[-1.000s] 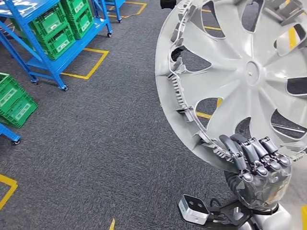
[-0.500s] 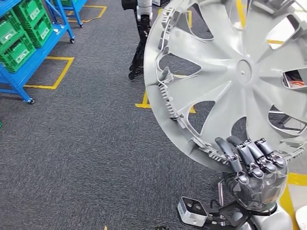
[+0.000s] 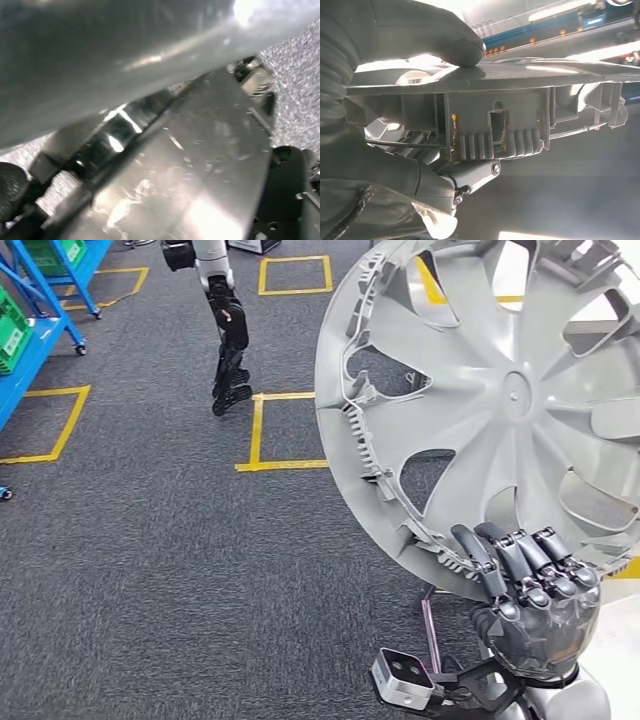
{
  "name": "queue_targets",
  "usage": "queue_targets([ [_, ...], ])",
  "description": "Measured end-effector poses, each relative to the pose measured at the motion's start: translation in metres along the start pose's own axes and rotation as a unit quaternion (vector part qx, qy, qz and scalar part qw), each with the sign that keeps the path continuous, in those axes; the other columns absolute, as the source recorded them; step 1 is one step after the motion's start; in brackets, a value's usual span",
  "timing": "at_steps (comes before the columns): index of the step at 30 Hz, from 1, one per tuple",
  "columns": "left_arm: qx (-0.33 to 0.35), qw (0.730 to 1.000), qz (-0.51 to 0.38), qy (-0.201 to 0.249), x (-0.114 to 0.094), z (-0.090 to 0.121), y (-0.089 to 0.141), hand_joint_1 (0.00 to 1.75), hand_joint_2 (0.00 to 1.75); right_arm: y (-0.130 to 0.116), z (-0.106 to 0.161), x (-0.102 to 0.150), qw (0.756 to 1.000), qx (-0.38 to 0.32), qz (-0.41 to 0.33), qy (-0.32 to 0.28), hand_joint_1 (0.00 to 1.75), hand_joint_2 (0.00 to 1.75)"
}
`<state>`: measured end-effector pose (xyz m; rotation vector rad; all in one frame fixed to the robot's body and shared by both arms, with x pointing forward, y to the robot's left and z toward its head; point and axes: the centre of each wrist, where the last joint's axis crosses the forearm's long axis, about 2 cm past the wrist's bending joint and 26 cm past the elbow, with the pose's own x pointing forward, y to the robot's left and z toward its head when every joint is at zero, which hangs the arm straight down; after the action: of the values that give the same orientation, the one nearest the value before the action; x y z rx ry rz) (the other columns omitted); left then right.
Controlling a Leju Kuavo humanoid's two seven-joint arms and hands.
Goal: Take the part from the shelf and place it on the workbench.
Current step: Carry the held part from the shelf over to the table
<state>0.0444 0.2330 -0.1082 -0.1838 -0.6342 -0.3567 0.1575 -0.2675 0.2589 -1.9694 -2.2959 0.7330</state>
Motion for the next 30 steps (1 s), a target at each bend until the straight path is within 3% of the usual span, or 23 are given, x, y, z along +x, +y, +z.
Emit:
queue_targets([
  [30, -0.006, 1.000, -0.004, 0.002, 0.0010, -0.0005, 0.0049, 0.00, 0.00, 0.0041, -0.0004, 0.0004, 1.000, 0.003, 0.004, 0.003, 1.75, 1.75],
])
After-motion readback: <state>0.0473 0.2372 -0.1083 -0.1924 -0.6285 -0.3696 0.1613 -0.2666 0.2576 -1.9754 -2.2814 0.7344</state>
